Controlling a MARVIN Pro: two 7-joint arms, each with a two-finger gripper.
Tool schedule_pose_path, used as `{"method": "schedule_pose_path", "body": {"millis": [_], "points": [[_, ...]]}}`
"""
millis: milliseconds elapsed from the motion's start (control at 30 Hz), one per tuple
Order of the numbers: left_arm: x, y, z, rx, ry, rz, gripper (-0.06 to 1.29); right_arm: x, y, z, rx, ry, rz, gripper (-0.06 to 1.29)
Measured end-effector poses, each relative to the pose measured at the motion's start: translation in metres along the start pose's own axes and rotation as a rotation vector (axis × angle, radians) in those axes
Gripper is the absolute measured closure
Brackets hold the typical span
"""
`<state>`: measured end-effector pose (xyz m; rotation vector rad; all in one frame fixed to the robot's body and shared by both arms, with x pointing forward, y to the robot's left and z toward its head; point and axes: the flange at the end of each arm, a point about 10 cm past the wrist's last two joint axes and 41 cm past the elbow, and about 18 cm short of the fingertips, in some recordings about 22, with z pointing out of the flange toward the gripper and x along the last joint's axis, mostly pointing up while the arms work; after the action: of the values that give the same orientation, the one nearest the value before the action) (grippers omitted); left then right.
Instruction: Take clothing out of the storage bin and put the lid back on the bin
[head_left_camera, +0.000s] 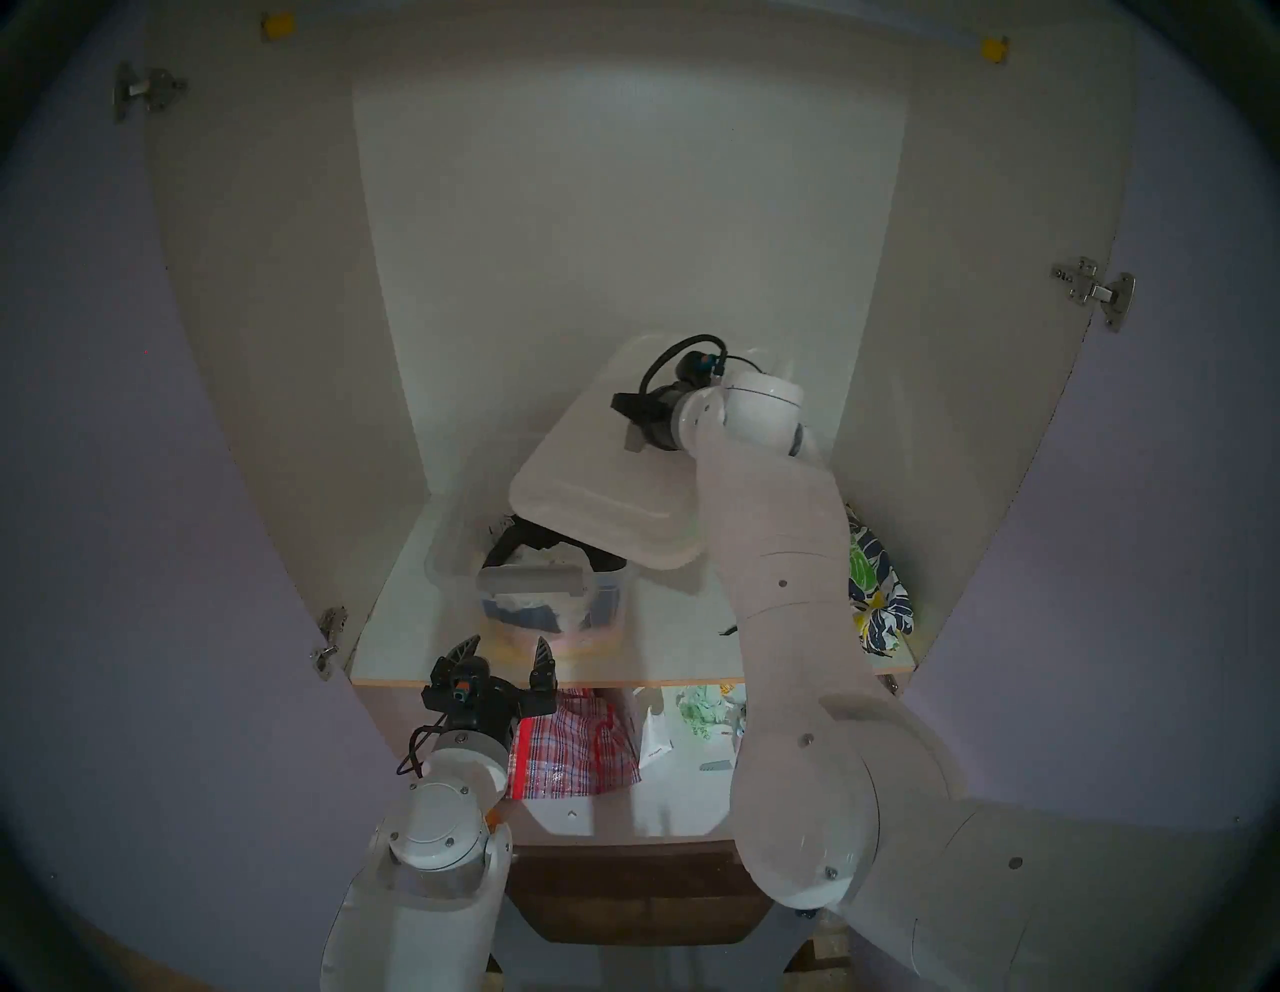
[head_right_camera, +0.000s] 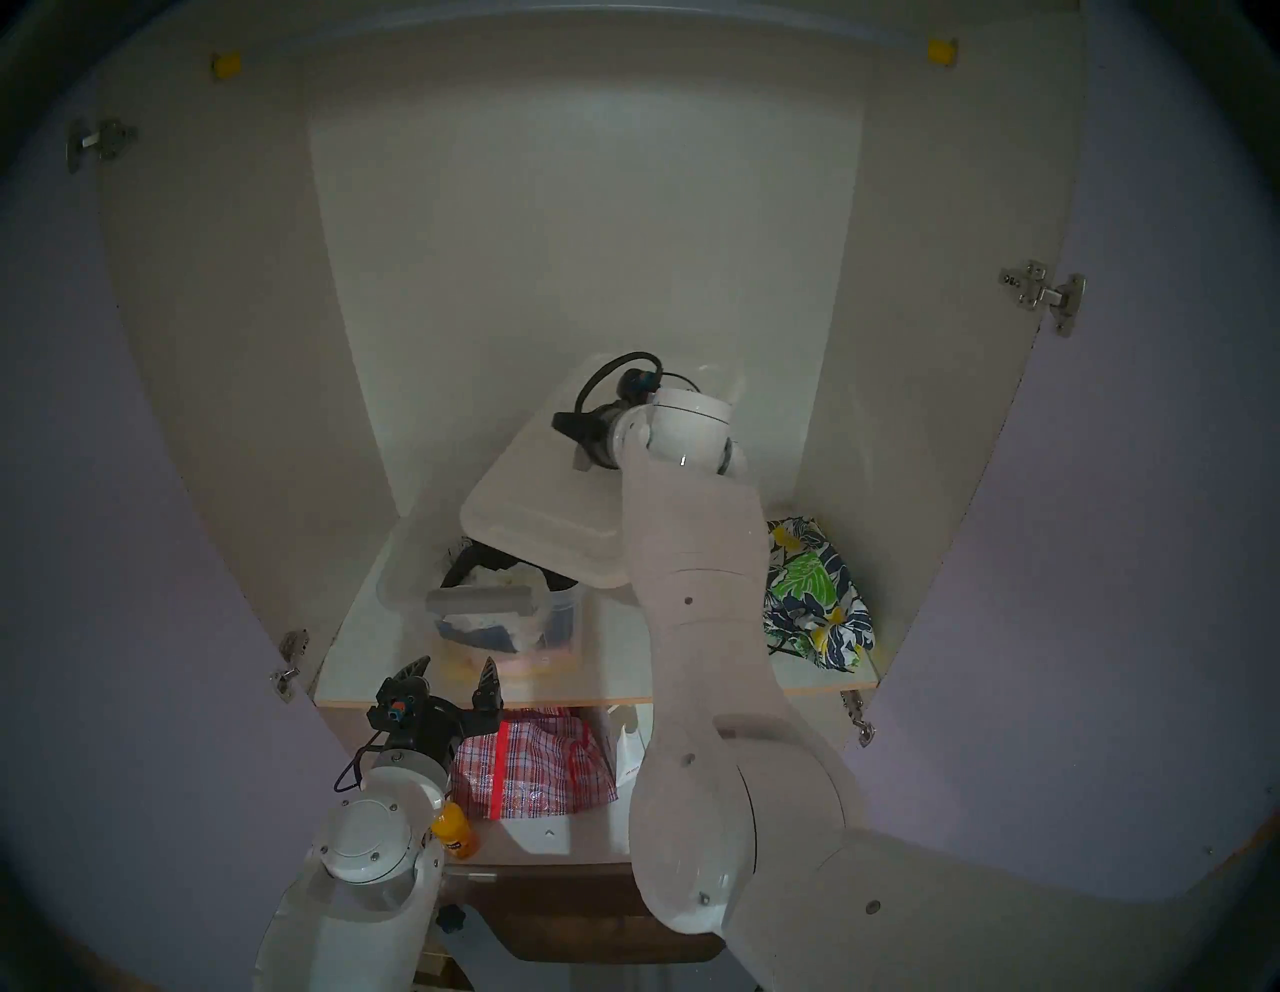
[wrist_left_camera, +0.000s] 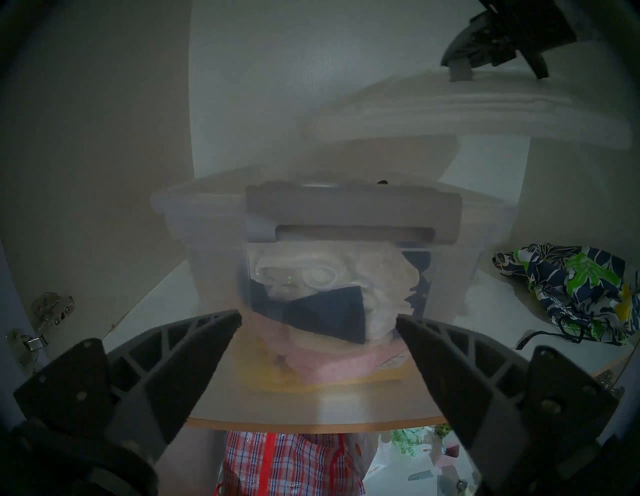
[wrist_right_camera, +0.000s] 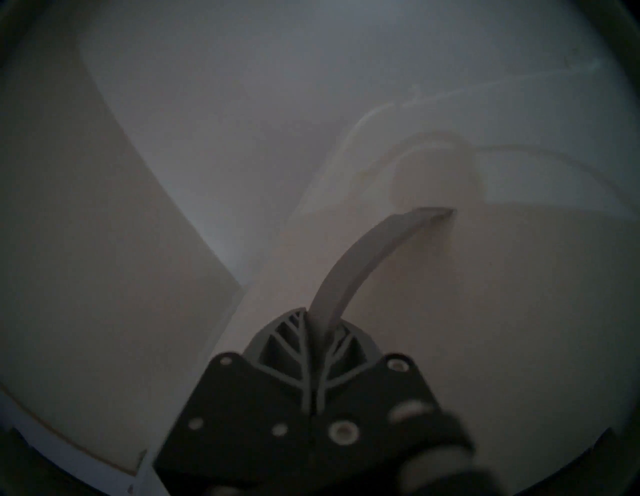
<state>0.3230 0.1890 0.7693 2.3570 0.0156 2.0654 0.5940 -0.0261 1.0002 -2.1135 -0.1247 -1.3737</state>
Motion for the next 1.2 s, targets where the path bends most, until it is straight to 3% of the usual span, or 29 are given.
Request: {"method": "schedule_pose_path", "body": {"millis": [133, 267, 367, 533, 767, 967, 1200], "points": [[0.000, 0.000, 0.000, -0.001, 0.000, -0.001, 0.02, 0.011, -0.004, 0.015, 0.065, 0.072, -0.026, 1.25], [0.000, 0.000, 0.000, -0.002, 0.000, -0.002, 0.02, 0.019, -0.002, 0.027, 0.062, 0.138, -0.047, 1.25], [0.000, 0.000, 0.000, -0.003, 0.000, -0.002, 0.02, 0.020, -0.002, 0.036, 0.060, 0.150, -0.053, 1.25], [0.000, 0.000, 0.000, -0.003, 0.000, -0.002, 0.02, 0.013, -0.005, 0.049, 0.067, 0.131, -0.057, 1.25], [0.000, 0.000, 0.000, -0.003, 0.000, -0.002, 0.02, -0.034, -0.009, 0.069, 0.075, 0.035, -0.051, 1.25], [-0.001, 0.001, 0.000, -0.002, -0.002, -0.002, 0.02, -0.085, -0.012, 0.077, 0.063, -0.085, -0.032, 1.25], [-0.002, 0.000, 0.000, 0.000, -0.005, -0.002, 0.02, -0.076, -0.018, 0.078, 0.050, -0.076, -0.026, 1.25]]}}
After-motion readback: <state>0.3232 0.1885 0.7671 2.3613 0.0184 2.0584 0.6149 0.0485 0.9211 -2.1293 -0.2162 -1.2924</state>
